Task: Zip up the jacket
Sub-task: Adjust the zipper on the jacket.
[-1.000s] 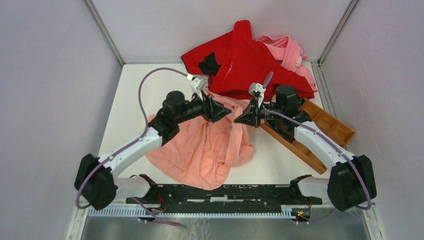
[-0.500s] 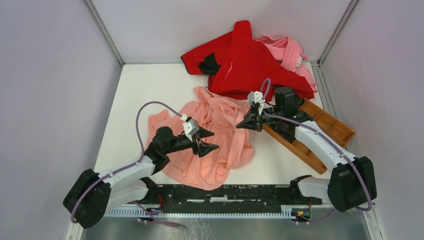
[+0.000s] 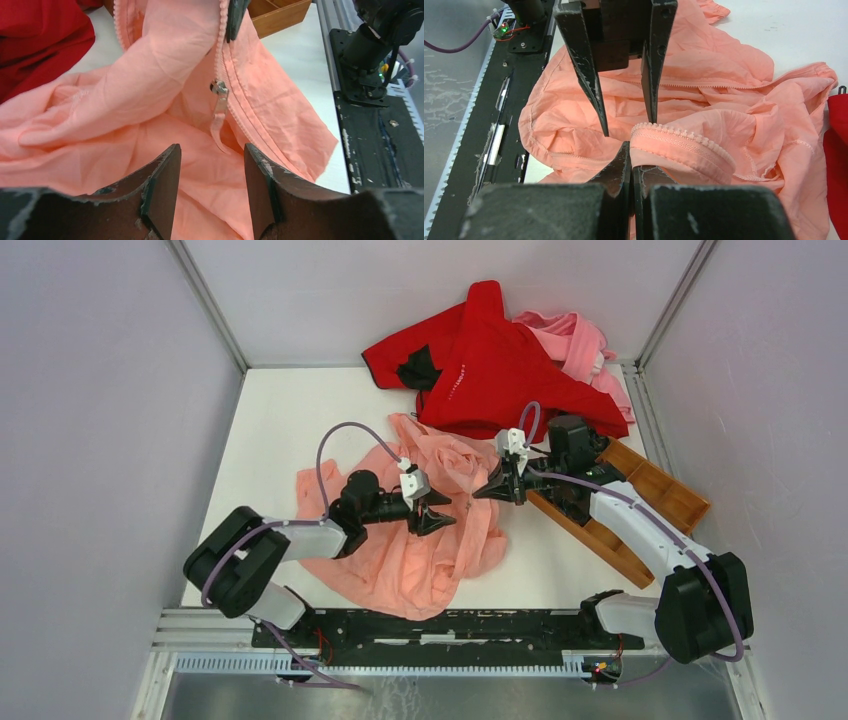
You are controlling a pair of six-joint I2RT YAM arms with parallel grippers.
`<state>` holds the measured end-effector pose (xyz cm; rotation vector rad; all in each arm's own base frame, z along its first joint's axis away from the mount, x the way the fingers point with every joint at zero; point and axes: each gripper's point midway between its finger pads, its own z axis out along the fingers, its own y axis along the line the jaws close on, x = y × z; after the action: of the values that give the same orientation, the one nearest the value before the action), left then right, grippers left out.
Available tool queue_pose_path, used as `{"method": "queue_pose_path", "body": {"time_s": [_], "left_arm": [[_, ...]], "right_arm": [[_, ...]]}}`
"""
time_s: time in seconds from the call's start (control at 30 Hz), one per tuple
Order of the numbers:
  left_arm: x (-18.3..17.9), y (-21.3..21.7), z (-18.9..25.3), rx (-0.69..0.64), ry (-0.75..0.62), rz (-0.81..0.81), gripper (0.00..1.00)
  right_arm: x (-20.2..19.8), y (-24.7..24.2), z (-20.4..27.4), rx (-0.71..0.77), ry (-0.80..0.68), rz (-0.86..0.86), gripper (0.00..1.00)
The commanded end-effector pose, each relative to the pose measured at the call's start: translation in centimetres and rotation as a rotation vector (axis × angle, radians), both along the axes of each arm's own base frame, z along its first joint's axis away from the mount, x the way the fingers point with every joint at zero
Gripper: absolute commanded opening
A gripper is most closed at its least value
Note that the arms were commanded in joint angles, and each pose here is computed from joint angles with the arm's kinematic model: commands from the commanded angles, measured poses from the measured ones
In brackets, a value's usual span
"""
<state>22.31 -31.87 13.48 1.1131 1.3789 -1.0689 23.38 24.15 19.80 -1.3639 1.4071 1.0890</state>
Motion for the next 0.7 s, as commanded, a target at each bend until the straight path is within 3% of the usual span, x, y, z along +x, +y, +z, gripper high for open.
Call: {"method": "queue_pose_path", "body": {"time_s": [0.0, 0.27, 0.67], "left_arm": [[0.8, -2.0, 1.3, -0.007, -0.154, -0.091, 0.54], [1.4, -3.1, -1.6, 0.059, -0.119, -0.116, 0.47], [1.0, -5.3, -2.1, 0.044, -0.119, -0.166, 0.47]], "right_arm": [[0.6, 0.4, 1.9, 0.029, -0.067, 0.027, 0.0], [0.4, 0.5, 2.0, 0.035, -0.065, 0.038, 0.0], [0.2, 0.4, 1.8, 0.036, -0.063, 0.036, 0.0]]}}
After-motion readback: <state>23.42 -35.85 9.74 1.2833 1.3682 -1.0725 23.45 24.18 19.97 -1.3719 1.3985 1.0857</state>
